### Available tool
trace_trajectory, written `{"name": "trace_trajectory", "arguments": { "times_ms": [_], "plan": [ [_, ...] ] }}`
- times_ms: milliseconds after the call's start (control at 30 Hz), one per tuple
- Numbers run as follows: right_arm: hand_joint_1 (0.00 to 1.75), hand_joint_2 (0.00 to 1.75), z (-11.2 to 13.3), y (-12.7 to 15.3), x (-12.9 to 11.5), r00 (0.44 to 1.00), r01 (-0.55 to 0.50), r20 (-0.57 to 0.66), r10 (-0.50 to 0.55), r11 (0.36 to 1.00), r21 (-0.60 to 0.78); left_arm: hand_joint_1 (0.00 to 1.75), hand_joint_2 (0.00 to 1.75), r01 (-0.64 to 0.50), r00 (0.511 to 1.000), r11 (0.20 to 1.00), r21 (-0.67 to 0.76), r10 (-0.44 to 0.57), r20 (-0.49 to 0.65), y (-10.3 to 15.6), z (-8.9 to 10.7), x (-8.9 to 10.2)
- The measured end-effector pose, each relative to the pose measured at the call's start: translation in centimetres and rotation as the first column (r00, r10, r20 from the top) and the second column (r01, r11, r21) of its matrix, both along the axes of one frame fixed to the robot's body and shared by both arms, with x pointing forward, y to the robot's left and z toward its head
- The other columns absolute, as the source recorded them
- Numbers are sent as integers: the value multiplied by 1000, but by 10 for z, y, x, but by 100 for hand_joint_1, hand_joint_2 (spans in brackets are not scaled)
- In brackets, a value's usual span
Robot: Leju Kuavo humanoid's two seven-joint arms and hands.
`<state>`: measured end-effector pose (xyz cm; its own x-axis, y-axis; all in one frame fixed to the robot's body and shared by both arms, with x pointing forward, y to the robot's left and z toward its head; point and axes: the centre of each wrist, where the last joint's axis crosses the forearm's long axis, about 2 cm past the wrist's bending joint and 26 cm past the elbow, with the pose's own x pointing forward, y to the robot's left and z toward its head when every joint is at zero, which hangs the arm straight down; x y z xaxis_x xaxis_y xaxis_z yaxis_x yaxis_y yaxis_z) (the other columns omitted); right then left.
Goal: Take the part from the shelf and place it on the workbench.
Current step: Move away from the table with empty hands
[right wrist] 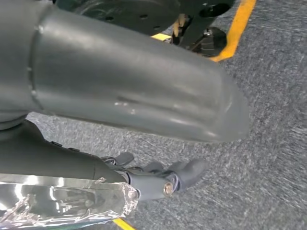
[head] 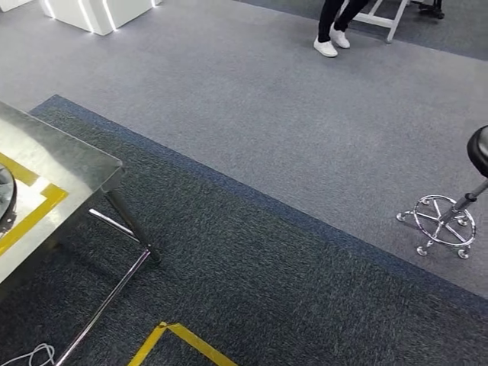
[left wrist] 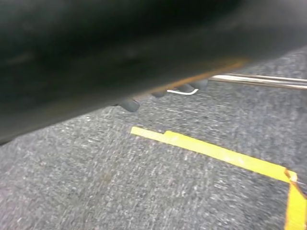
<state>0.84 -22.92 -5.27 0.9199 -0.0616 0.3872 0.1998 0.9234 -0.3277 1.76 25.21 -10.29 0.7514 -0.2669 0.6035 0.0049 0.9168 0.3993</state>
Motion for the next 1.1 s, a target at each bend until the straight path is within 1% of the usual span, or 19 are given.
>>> {"name": "trace_trajectory", "arguments": {
  "times_ms": [167, 533, 667, 767, 933, 1100],
  "plan": [
    [0, 0, -1, -1, -2, 1000, -1, -6, 1, 1000, 5, 0, 0, 3, 1000, 1000, 2, -3, 8, 1, 0, 3],
    [0, 0, -3, -1, -1, 1000, -7, -10, 7, 1000, 8, 0, 0, -3, 1000, 1000, 2, 3, -1, 2, -1, 0],
    [0, 0, -4, -2, -3, 1000, -14, -18, 14, 1000, -3, 0, 0, -4, 1000, 1000, -1, 4, 3, 1, -1, 2],
    [0, 0, -5, -4, -1, 1000, -19, -17, 18, 1000, -13, 0, 0, -5, 1000, 1000, -5, 5, -2, 1, -1, 0],
    [0, 0, -6, -6, -7, 999, -14, -39, 13, 1000, -17, 0, 0, -2, 1000, 1000, -15, 2, 4, 0, -1, 1],
    [0, 0, -6, -6, -7, 999, -13, -41, 12, 1000, -18, 0, 0, -1, 1000, 1000, -17, 1, 5, -1, -1, 1]
  ]
}}
